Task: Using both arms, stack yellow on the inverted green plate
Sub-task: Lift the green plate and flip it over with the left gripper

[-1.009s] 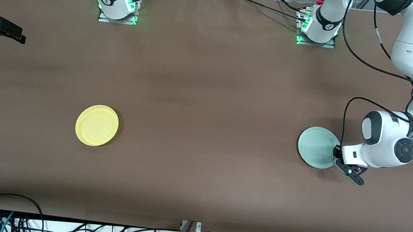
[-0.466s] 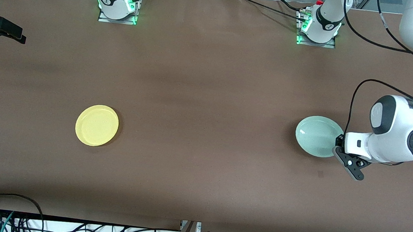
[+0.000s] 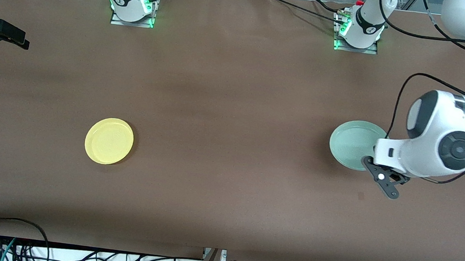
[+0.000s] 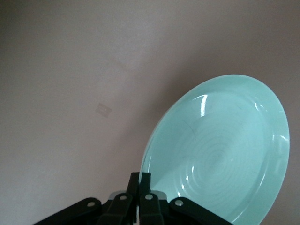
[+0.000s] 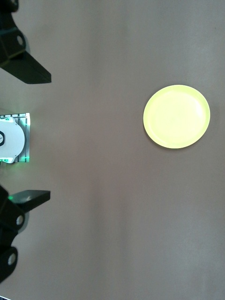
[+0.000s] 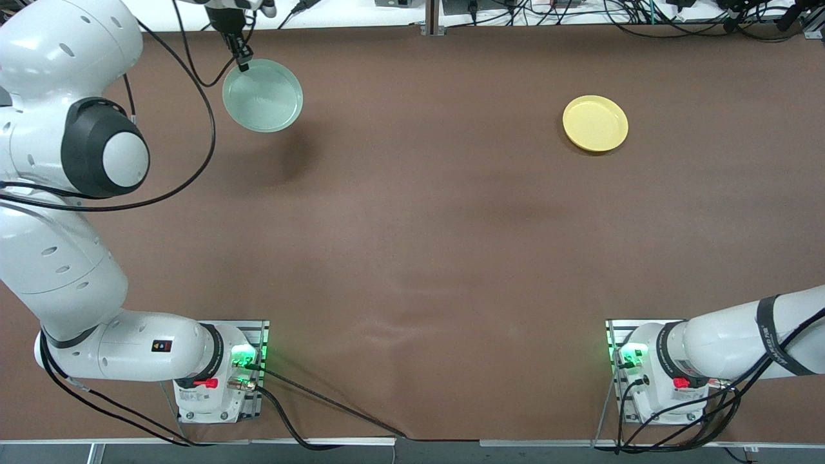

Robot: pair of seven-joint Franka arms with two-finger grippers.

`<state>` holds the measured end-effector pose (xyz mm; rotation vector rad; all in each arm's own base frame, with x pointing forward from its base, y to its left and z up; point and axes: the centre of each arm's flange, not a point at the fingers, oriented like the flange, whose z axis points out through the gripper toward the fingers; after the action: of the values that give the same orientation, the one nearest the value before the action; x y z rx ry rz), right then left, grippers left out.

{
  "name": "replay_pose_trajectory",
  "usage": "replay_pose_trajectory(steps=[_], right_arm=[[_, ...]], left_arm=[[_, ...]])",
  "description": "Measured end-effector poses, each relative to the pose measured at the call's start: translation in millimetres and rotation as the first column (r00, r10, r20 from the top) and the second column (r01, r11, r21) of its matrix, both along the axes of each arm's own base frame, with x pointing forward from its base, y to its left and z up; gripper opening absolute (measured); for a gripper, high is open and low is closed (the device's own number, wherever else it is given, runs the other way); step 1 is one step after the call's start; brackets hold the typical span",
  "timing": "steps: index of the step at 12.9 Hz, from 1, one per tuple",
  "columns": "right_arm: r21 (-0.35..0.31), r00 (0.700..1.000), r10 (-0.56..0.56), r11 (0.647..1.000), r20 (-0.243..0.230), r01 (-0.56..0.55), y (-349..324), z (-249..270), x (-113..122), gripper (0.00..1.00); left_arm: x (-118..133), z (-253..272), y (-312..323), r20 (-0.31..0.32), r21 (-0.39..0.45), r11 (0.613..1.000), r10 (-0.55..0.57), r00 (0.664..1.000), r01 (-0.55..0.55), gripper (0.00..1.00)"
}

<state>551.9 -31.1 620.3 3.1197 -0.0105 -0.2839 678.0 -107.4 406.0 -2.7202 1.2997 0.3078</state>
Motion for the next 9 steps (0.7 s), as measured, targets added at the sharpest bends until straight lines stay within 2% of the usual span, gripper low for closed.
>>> replay_pose_trajectory(steps=[3, 6, 9], right_arm=[[0.000, 1.000, -0.001, 1.000, -0.017, 0.001, 0.2, -10.2, 5.4, 1.00], [0.000, 1.000, -0.010, 1.000, -0.029, 0.010, -4.1, -16.3, 8.1, 1.00], [-0.002, 0.999, -0.018, 1.000, -0.035, 0.018, -8.8, -19.2, 8.9, 1.00]], left_arm=[[-26.2, 12.0, -85.6, 0.039, 0.179, 0.981, 0.073, 0.997, -0.079, 0.03], [-57.1, 5.0, -157.6, 0.176, 0.398, 0.904, 0.090, 0.980, -0.154, 0.03], [-82.9, -25.8, -215.6, 0.253, 0.513, 0.844, 0.030, 0.967, -0.161, 0.03]])
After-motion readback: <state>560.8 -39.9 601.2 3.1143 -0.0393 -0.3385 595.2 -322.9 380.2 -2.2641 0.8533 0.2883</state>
